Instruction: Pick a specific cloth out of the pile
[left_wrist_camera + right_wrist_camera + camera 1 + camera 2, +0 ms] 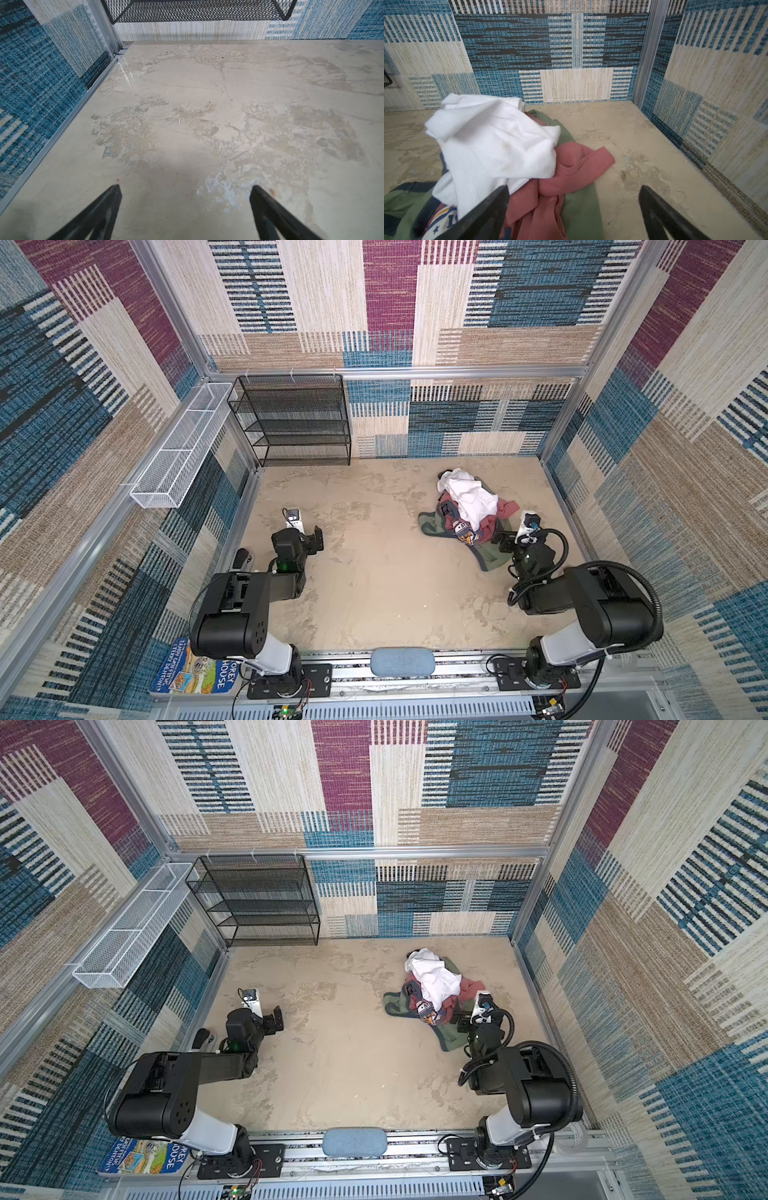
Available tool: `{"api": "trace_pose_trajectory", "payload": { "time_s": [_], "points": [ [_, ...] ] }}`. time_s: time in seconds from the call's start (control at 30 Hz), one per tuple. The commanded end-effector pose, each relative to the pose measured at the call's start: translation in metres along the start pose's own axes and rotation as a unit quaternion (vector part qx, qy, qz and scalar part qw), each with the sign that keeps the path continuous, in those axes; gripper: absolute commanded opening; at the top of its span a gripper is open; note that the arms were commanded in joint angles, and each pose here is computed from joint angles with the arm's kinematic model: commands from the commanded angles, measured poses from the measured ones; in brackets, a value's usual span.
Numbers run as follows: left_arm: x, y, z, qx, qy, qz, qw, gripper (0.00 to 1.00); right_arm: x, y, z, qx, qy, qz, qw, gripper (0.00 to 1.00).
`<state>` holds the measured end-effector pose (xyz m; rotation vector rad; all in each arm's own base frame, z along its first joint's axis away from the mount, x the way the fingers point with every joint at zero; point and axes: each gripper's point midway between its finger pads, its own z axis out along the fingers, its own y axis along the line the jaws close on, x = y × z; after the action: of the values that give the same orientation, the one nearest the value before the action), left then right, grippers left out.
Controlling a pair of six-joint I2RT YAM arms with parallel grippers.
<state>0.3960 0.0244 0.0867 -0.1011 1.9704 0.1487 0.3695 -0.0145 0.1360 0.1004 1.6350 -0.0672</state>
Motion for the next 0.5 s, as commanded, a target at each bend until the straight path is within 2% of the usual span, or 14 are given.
{"api": "trace_pose_trajectory", "payload": {
  "time_s": [0.0,0.47],
  "points": [
    [-0.0099,0.0013,-0.0002,-0.004,-0.018,-0.006,1.0,1.0,-0.0101,0.0019,0.0003,-0.006,-0.019,0.006,1.0,1.0],
    [-0.0092,0.0018,0.0005,-0.004,-0.017,-0.006,1.0,0.99,-0.0092,0.0024,0.001,-0.007,-0.017,0.006,1.0,1.0]
  ]
}}
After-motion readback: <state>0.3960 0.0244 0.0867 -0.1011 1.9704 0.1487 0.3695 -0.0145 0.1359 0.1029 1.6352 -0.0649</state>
